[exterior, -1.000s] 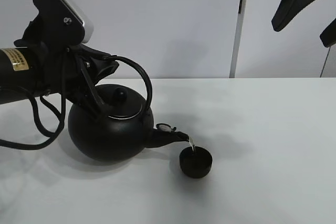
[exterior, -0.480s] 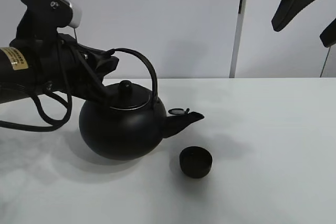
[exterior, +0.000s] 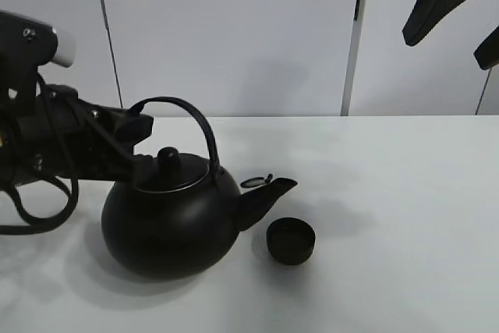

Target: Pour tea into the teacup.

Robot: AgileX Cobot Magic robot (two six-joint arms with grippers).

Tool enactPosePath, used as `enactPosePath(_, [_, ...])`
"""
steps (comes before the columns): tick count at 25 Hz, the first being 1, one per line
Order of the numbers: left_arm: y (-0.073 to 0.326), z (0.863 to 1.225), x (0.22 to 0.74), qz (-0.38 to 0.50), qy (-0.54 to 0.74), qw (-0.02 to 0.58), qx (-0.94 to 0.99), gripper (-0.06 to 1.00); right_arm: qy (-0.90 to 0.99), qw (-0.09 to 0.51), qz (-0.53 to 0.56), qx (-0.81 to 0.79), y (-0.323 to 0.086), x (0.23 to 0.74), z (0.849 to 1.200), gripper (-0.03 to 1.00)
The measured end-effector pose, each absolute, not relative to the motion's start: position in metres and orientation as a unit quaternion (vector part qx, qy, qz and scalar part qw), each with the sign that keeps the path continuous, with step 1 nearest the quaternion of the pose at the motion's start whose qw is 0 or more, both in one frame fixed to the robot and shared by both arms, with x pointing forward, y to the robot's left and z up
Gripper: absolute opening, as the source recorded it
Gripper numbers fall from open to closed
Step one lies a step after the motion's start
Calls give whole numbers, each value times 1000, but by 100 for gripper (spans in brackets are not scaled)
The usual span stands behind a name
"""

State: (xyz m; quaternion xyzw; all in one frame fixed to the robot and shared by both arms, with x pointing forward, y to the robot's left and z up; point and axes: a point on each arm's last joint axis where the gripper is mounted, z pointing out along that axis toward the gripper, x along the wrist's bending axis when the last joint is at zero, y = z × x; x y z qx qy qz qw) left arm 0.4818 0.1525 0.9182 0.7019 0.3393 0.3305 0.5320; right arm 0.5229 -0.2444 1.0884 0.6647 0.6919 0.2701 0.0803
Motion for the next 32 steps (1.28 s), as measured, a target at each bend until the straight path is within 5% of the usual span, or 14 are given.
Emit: enactPosePath(32, [190,904,470,351,420,489,680,12,691,80,272,665,-244,523,1089,54])
